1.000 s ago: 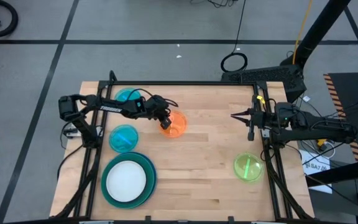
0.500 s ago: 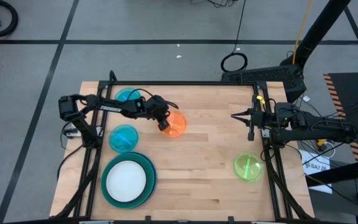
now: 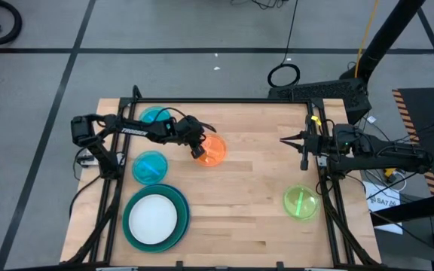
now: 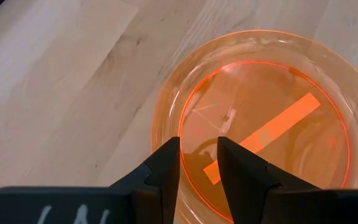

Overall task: Stack plastic plates
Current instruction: Stack the bottom light blue plate on top of the white plate

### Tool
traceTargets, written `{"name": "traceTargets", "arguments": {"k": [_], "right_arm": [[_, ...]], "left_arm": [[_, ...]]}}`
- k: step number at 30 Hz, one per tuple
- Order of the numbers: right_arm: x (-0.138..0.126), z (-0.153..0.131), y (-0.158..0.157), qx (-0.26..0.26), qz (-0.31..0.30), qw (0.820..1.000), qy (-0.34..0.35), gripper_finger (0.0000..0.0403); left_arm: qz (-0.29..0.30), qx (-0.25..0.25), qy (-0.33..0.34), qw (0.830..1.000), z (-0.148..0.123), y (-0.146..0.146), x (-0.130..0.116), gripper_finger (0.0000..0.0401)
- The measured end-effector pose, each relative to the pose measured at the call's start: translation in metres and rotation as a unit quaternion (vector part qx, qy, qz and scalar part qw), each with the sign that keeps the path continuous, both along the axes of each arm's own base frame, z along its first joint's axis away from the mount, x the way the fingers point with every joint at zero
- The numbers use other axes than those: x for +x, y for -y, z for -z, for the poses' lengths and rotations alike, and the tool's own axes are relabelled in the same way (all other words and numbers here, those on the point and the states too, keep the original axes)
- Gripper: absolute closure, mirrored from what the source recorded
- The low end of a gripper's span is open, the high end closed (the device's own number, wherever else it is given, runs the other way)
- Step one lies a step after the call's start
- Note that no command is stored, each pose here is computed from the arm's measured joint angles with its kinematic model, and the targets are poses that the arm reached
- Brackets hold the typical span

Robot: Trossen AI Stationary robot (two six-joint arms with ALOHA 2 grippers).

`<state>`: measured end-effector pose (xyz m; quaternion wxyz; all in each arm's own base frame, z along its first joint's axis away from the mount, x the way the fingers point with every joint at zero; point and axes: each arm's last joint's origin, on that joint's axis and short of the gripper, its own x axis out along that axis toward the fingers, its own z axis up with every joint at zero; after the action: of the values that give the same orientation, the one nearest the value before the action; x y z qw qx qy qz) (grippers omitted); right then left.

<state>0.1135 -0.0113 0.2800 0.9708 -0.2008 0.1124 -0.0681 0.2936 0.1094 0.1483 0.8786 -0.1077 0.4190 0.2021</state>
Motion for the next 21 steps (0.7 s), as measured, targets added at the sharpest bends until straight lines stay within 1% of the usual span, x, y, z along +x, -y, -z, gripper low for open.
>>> {"name": "traceTargets", "arguments": {"k": [21], "right_arm": [[0.0,0.0,0.0,0.0,0.0,1.0,0.0,0.0392]], "left_arm": [[0.003,-0.004,0.001,1.0,0.0,0.0007,0.0001,0.0287]]}}
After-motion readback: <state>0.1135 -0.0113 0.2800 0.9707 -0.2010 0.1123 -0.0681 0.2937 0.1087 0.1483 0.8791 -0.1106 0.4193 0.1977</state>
